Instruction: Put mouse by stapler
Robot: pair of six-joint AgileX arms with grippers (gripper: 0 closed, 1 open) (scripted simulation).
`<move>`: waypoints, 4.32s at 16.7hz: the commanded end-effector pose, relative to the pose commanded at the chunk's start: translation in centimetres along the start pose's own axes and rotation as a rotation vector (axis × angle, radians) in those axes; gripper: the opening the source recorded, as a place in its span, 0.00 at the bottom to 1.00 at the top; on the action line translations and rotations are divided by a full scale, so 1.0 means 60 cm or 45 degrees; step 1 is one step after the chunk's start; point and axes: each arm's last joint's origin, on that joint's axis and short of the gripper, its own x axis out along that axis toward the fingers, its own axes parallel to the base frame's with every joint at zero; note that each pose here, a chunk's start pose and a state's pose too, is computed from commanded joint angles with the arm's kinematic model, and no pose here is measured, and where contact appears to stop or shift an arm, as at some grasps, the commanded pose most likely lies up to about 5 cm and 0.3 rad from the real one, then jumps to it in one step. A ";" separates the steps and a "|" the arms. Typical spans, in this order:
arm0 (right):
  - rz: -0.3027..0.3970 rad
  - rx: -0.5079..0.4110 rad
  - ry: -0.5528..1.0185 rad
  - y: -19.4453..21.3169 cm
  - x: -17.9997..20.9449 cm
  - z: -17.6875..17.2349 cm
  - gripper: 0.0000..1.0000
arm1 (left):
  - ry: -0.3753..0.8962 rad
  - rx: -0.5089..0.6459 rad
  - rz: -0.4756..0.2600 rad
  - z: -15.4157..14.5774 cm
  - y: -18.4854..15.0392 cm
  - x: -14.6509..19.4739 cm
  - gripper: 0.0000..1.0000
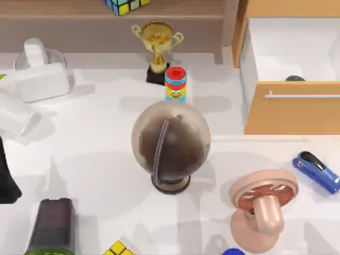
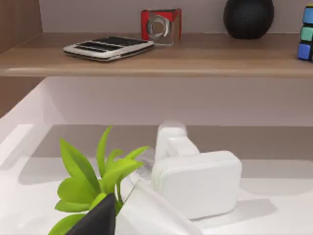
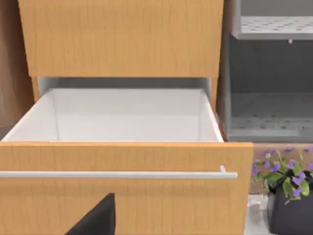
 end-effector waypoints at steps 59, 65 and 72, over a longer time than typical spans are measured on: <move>-0.037 0.040 1.869 0.121 0.632 -0.041 1.00 | 0.000 0.000 0.000 0.000 0.000 0.000 1.00; -0.037 0.040 1.869 0.121 0.632 -0.041 0.62 | 0.000 0.000 0.000 0.000 0.000 0.000 1.00; -0.037 0.040 1.869 0.121 0.632 -0.041 0.10 | 0.000 0.000 0.000 0.000 0.000 0.000 1.00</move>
